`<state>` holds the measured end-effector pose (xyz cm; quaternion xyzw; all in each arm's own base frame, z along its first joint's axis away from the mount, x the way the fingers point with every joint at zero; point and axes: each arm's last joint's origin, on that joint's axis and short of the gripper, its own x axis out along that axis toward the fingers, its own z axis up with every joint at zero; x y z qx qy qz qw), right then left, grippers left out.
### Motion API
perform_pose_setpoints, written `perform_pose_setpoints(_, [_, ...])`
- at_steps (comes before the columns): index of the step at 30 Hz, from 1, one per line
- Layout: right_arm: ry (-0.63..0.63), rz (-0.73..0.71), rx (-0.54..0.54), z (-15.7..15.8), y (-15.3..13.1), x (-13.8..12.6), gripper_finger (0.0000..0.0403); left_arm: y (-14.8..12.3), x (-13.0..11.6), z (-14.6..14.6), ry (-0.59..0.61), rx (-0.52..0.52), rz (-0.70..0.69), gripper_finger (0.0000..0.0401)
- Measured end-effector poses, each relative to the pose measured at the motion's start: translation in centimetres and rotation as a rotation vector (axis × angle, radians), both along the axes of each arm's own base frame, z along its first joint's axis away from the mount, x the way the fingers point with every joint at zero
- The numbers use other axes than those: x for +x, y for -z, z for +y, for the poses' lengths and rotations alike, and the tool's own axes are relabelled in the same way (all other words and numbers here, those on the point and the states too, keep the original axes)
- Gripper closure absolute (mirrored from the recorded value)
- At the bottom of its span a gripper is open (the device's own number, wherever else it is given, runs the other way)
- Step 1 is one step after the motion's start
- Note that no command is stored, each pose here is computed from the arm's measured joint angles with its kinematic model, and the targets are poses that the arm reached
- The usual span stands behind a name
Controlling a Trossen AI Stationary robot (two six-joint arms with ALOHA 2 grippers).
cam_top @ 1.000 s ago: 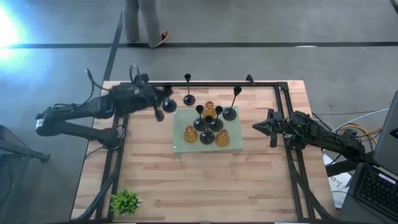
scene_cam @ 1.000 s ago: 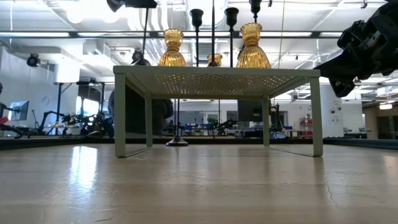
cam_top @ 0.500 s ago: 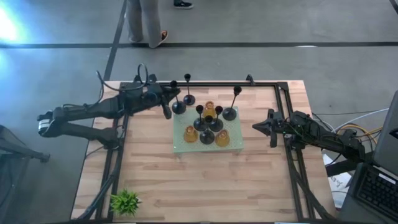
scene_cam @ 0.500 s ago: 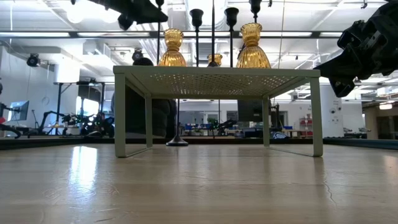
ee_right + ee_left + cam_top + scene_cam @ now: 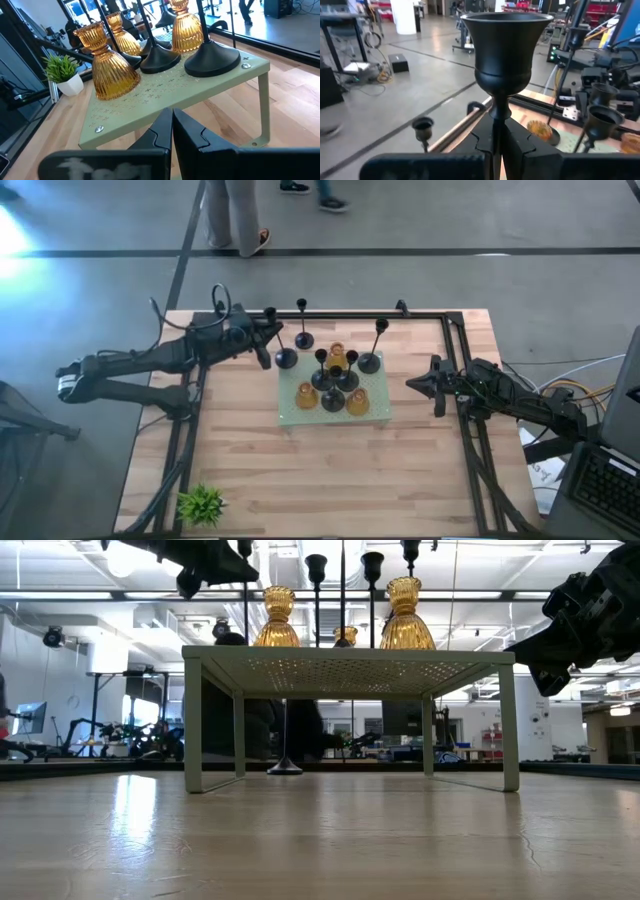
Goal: Pick & Place candle stick holders
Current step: Put the black candle holder on the shelf
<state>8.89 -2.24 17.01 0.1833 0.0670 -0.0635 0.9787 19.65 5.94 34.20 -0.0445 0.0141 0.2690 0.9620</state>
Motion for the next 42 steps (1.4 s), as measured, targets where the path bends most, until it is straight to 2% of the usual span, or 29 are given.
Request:
perform_pose_setpoints(12, [0.000, 0.000, 0.000, 0.0, 0.0, 0.0, 0.0394, 0.5, 0.4, -0.2, 0.040, -0.025, 0.031, 0.0385])
perform_pose_setpoints(25, [0.000, 0.000, 0.000, 0.0, 0.0, 0.0, 0.0394, 1.0, 2.3, 0.0, 0.103, -0.007, 0.067, 0.0385])
perform_pose_setpoints(42, [0.000, 0.000, 0.000, 0.0, 0.0, 0.0, 0.0394, 1.1, 2.4, 0.0, 0.135, -0.009, 0.062, 0.0385])
